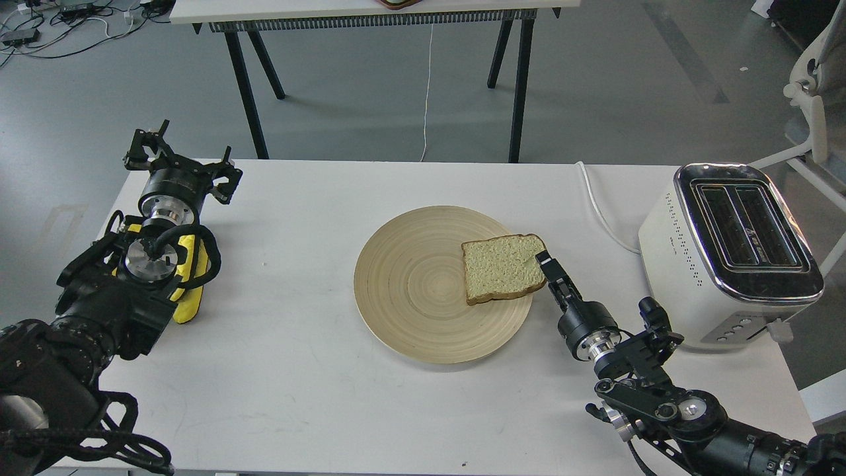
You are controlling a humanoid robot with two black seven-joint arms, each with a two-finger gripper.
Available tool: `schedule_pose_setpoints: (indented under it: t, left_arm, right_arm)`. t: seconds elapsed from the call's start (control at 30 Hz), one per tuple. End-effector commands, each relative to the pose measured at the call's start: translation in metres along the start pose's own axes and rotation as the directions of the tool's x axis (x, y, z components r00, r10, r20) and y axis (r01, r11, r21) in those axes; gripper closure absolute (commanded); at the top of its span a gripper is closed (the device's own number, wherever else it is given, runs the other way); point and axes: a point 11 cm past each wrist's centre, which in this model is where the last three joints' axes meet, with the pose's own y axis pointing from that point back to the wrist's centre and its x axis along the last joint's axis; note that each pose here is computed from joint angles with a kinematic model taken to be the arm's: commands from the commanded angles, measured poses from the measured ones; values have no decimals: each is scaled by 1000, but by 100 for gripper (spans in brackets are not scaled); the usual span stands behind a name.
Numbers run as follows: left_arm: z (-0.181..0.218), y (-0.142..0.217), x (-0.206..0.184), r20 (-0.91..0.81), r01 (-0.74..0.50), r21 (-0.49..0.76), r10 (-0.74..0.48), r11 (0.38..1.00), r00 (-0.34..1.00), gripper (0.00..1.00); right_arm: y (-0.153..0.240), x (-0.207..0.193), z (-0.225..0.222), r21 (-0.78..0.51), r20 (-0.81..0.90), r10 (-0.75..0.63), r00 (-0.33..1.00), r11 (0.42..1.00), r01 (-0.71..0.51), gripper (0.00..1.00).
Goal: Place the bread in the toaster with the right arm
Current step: 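Close the right gripper on the bread slice's edge nearest the toaster, then lift the bread slice high off the plate with the right gripper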
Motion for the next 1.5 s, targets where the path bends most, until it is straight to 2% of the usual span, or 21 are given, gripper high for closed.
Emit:
schedule_pose_setpoints:
  t: [0.0, 0.07, 0.13, 0.27, 0.4, 0.67, 0.83, 0.93, 1.07, 1.17, 1.23, 1.33, 1.47]
  left_arm:
    - [0, 0, 0, 0, 0, 0, 0, 1000, 1000, 0]
    - [0, 0, 0, 0, 0, -1, 0, 1000, 1000, 0]
    - [0, 0, 0, 0, 0, 0, 0, 1000, 1000, 0]
    - [0, 0, 0, 1, 0, 1, 0, 1000, 1000, 0]
    - [0, 0, 0, 0, 0, -1, 0, 1000, 1000, 0]
    - [0, 0, 0, 0, 0, -1, 0, 1000, 1000, 0]
    - [0, 0, 0, 0, 0, 0, 0, 1000, 1000, 0]
    - [0, 0, 0, 0, 0, -1, 0, 1000, 1000, 0]
    - [0, 0, 0, 0, 0, 0, 0, 1000, 1000, 0]
    - [0, 0, 0, 0, 0, 0, 0, 1000, 1000, 0]
    - [0, 0, 0, 1, 0, 0, 0, 1000, 1000, 0]
    - [0, 0, 0, 0, 0, -1, 0, 1000, 1000, 0]
    - [0, 0, 0, 1, 0, 1, 0, 1000, 1000, 0]
  right_arm:
    - [-1, 0, -1, 4, -1, -2, 1000, 1000, 2, 63]
    - [-1, 0, -1, 4, -1, -2, 1000, 1000, 2, 70]
    - [-2, 2, -2, 3, 4, 6, 1000, 1000, -6, 83]
    - [-3, 4, -4, 5, 12, 14, 1000, 1000, -14, 93]
    - [-4, 5, -6, 10, 16, 16, 1000, 1000, -17, 99]
    - [-14, 18, -24, 46, 66, 61, 996, 997, -64, 100]
    - [-28, 76, -86, 188, 167, 152, 974, 965, -183, 100]
    - [-25, 122, -127, 289, 191, 194, 962, 926, -244, 100]
    - [2, 188, -163, 390, 146, 253, 956, 874, -291, 100]
    - [36, 243, -183, 442, 62, 325, 944, 839, -317, 100]
    - [61, 276, -192, 458, -22, 373, 928, 829, -322, 100]
    - [98, 322, -184, 416, -171, 443, 880, 842, -343, 100]
    - [133, 358, -164, 336, -320, 474, 821, 867, -369, 100]
